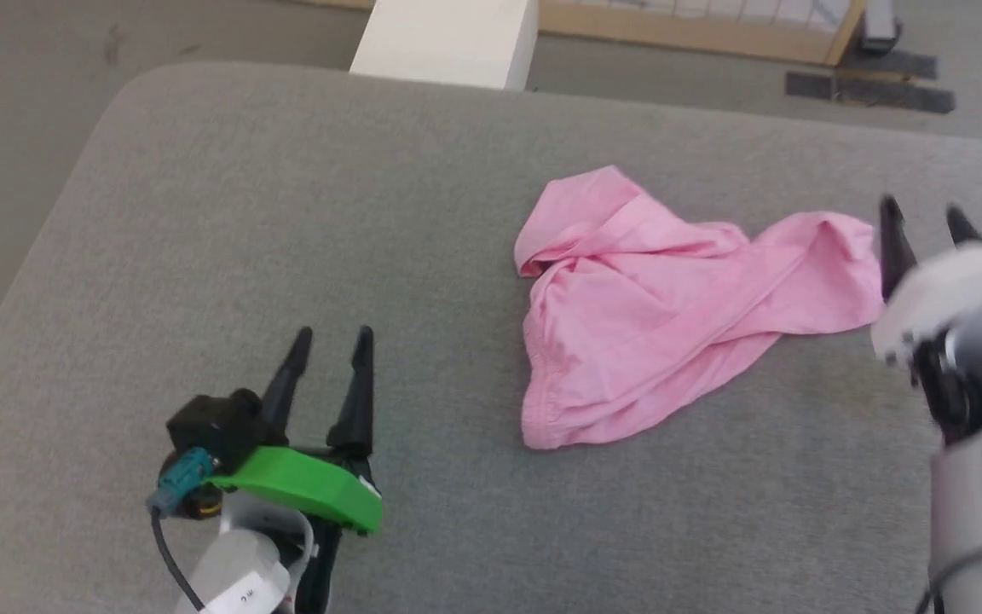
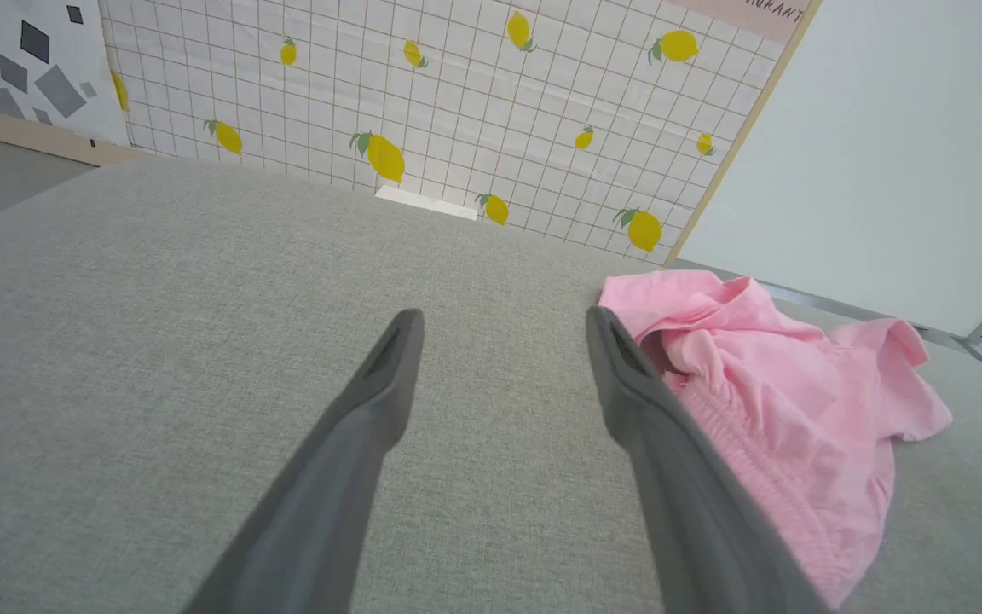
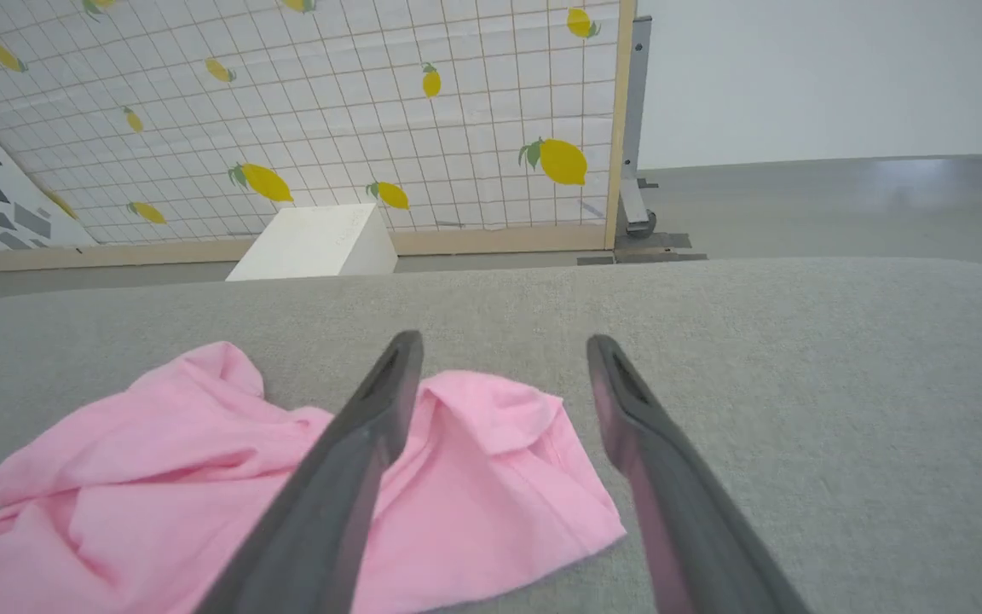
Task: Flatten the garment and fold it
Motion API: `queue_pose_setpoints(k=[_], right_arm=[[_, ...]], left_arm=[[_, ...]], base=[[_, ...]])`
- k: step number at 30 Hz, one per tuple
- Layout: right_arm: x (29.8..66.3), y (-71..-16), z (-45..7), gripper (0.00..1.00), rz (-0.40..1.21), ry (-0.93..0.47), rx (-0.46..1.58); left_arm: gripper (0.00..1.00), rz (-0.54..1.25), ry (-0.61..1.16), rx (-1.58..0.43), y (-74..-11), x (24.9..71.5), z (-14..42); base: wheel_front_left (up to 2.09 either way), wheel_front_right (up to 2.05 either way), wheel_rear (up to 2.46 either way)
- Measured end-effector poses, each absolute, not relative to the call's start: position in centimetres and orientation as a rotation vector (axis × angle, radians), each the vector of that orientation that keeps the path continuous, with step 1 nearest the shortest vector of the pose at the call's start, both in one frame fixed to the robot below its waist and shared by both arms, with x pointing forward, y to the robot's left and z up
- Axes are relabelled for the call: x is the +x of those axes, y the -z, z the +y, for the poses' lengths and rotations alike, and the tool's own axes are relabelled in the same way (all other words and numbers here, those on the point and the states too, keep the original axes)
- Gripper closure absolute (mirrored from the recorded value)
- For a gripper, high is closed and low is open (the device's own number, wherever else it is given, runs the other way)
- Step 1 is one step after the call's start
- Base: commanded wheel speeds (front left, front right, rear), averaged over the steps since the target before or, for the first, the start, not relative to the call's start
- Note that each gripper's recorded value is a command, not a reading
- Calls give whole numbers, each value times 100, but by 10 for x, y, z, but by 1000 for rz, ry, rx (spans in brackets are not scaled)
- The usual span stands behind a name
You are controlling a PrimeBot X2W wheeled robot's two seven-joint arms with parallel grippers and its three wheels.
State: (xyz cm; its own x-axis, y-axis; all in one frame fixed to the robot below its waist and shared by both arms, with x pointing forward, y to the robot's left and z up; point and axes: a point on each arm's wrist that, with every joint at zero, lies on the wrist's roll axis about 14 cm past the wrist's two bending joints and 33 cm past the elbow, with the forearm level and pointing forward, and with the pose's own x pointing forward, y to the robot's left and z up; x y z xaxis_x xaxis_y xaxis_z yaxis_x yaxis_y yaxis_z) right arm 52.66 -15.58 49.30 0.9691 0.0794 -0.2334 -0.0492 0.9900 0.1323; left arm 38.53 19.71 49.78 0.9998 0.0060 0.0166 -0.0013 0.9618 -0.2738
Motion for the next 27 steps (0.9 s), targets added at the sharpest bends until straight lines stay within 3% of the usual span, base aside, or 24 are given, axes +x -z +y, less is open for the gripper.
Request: queue_pose_setpoints(k=[9,16,21,22,23,24,27], right_arm=[[433,-450,-195,0,301,12,290],[413,-462,-220,0,252,71,299],[402,-466,-242,0,233,128,295],[400,-467,-245,0,230,138,295],[397,-467,-250,0,230,151,295],[394,-465,-253,0,232,162,295],[388,-461,-259,0,242,180,295]], left_arm=[[0,139,161,-353,-484,387,138],[0,499,244,-475,-441,396,86],[0,616,287,-476,-425,398,64],[5,622,294,-481,-424,398,61],[77,631,315,-484,-423,398,56],[100,625,330,-484,-424,399,52],[100,612,368,-505,-428,399,44]], base=[[0,0,0],[0,0,0],[0,0,0],[0,0,0],[0,0,0],[0,0,0],[0,0,0]])
